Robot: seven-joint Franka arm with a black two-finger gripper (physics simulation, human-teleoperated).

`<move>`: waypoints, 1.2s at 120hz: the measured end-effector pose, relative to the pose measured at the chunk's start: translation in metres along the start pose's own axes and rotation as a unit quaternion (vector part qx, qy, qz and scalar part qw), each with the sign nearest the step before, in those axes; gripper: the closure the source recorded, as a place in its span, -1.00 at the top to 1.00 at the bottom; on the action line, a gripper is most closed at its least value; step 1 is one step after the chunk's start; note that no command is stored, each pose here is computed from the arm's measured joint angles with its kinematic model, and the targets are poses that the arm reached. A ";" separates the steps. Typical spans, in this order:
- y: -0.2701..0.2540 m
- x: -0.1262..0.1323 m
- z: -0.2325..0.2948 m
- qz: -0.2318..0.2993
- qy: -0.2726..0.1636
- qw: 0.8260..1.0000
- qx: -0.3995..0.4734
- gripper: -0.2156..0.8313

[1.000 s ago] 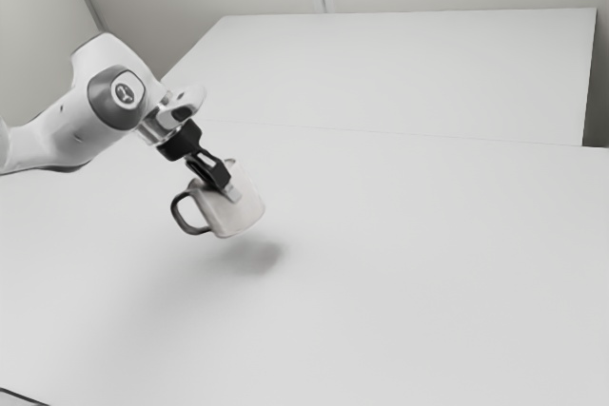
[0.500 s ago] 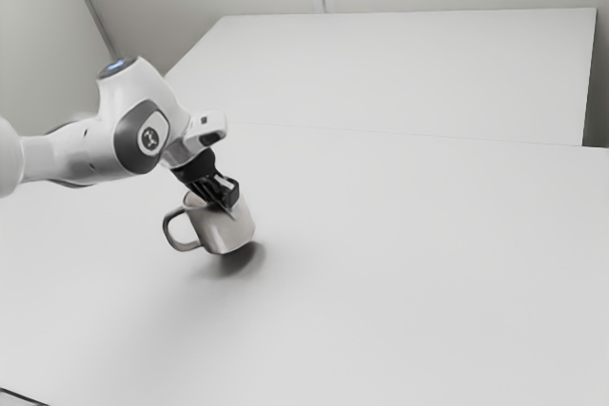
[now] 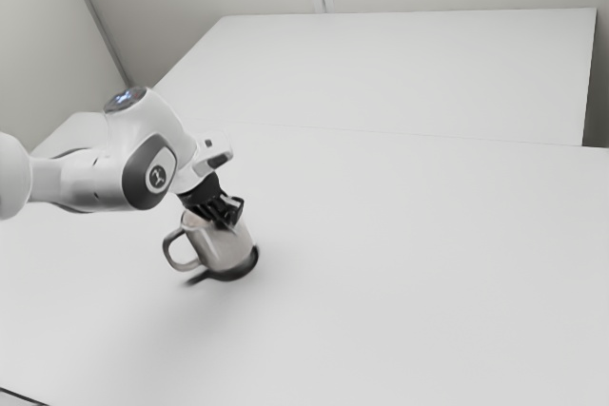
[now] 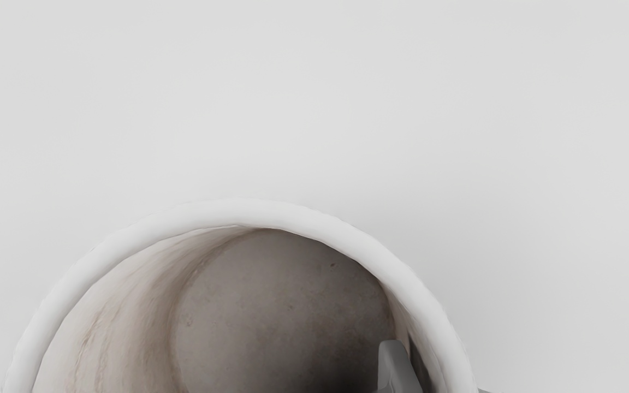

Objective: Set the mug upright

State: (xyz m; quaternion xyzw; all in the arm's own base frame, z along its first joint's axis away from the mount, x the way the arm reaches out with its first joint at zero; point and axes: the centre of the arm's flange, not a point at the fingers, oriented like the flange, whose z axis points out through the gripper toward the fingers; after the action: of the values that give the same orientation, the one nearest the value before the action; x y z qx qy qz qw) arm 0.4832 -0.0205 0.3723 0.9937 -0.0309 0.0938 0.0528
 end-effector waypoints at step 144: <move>0.010 0.017 -0.027 -0.053 0.010 0.998 0.013 0.41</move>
State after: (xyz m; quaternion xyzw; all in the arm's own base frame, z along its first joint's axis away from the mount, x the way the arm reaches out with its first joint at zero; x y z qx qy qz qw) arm 0.4944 -0.0282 0.4031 0.9936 0.0231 0.1012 0.0449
